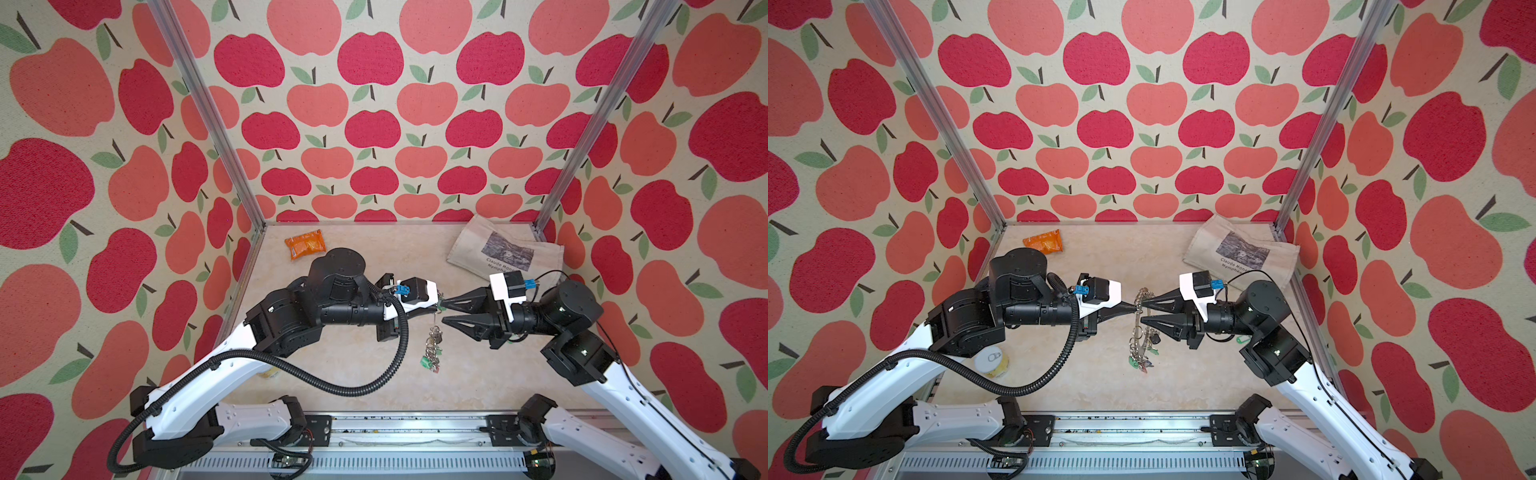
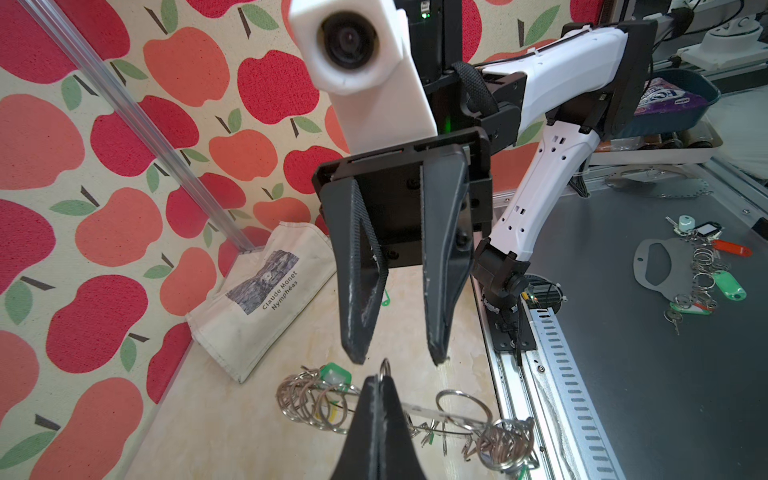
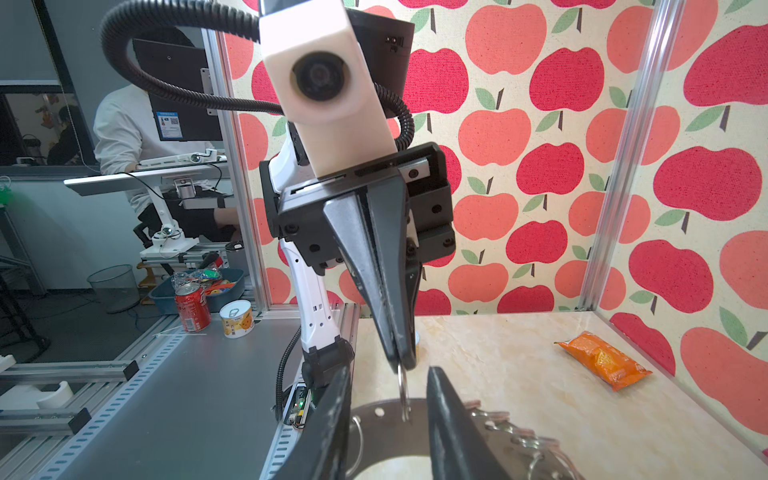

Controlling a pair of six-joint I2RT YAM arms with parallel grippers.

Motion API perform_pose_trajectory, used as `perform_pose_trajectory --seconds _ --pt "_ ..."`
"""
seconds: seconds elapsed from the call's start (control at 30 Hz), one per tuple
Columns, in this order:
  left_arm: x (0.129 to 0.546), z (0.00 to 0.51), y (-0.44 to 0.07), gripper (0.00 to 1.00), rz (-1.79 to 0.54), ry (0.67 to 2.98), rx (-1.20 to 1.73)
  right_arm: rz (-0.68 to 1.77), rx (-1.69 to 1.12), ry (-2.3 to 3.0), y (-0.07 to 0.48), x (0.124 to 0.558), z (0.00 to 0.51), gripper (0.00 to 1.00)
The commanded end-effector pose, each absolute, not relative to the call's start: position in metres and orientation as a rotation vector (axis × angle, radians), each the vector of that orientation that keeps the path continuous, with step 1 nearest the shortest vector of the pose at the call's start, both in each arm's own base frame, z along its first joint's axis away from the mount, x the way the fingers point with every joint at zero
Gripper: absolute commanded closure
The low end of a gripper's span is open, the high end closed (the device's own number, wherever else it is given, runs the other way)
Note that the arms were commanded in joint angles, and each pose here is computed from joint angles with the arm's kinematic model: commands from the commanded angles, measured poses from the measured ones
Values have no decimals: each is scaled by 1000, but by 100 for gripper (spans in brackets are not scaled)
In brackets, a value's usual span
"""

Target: Put the keys on the keyring

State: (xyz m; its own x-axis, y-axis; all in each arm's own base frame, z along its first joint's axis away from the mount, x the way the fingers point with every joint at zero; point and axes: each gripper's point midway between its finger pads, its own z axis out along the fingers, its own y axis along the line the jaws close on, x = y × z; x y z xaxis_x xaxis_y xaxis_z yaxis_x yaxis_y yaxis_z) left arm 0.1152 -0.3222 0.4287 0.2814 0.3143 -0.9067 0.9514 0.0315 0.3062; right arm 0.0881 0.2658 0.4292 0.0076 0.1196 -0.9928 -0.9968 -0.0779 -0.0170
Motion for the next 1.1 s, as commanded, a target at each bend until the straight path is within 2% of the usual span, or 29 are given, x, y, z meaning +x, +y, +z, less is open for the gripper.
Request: perform_pose_trajectory --seconds 0.0,0.23,0.4,1.07 --pt "111 452 -318 100 -728 1090 1451 1326 -1200 1033 263 80 439 69" --pt "85 461 -307 100 -718 836 1477 1298 -1200 1053 262 82 432 67" --pt "80 463 -302 100 -686 755 1471 1302 -1200 1058 263 81 428 67" --pt "84 462 -308 100 -701 770 1479 1261 -1262 982 273 64 437 68"
